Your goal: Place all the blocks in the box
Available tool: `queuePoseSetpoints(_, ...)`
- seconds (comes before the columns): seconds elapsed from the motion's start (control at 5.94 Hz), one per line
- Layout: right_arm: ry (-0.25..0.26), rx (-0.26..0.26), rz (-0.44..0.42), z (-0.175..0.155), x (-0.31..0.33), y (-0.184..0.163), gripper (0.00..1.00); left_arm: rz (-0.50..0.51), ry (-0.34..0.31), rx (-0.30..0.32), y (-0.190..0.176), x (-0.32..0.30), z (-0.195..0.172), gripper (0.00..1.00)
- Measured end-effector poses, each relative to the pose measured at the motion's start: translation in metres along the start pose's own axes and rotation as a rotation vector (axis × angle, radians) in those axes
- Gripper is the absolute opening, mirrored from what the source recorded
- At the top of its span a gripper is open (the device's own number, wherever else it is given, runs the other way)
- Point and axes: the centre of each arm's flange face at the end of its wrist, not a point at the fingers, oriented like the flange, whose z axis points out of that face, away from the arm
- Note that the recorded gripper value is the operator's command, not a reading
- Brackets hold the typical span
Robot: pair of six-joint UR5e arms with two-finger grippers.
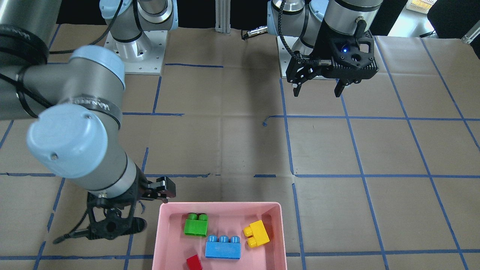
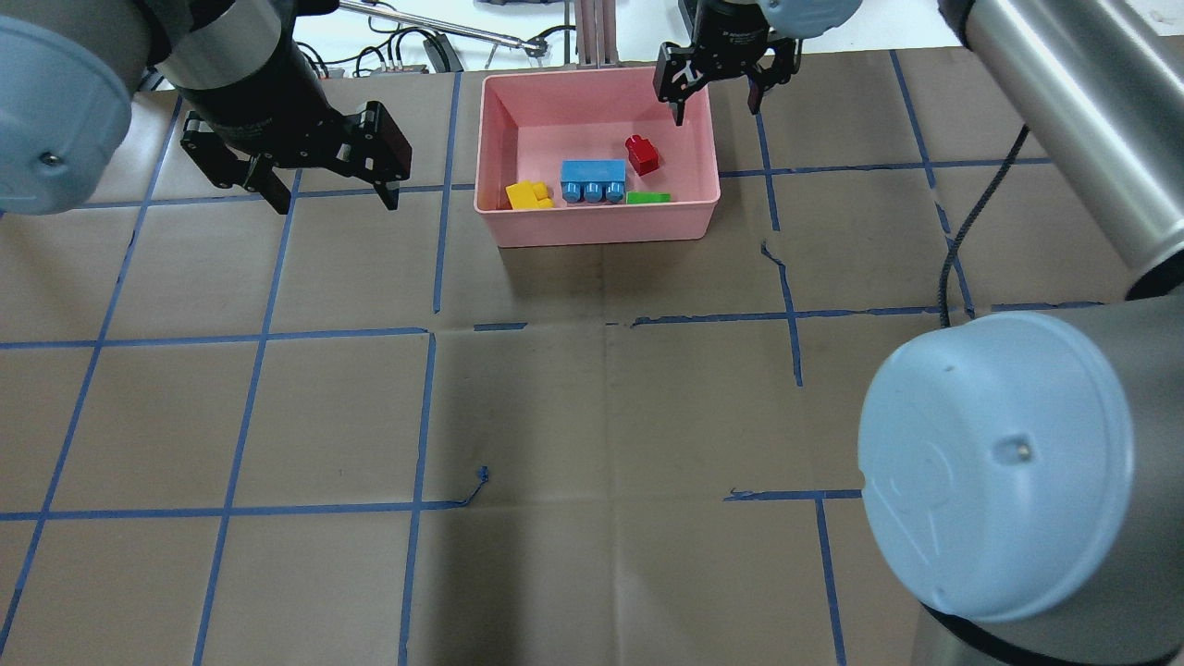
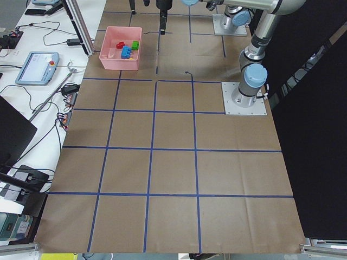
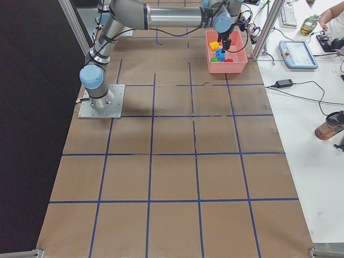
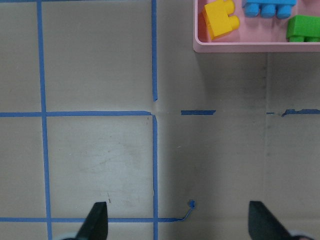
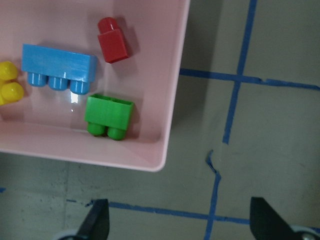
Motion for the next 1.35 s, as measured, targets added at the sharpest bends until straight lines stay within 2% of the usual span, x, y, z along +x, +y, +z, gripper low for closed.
queuePoseSetpoints(0.34, 0.025, -0.02, 0.035, -0.039, 0.028, 0.073, 0.99, 0.0, 0.0, 0.0, 0.0, 0.0, -0.001, 0.99)
queuePoseSetpoints(0.67, 0.03, -0.01, 0.062, -0.064, 0.031, 0.141, 1.0, -0.001, 0.0, 0.001, 0.0, 0.0, -0.001, 0.99)
queuePoseSetpoints(1.01, 0.036, 0.008, 0.112, -0.076, 0.025, 0.163, 1.0, 0.0, 0.0, 0.002, 0.0, 0.0, -0.001, 0.99)
queuePoseSetpoints(1.35, 0.037, 0.001, 0.125, -0.074, 0.024, 0.164, 1.0, 0.0, -0.001, 0.005, 0.0, 0.0, -0.001, 0.99)
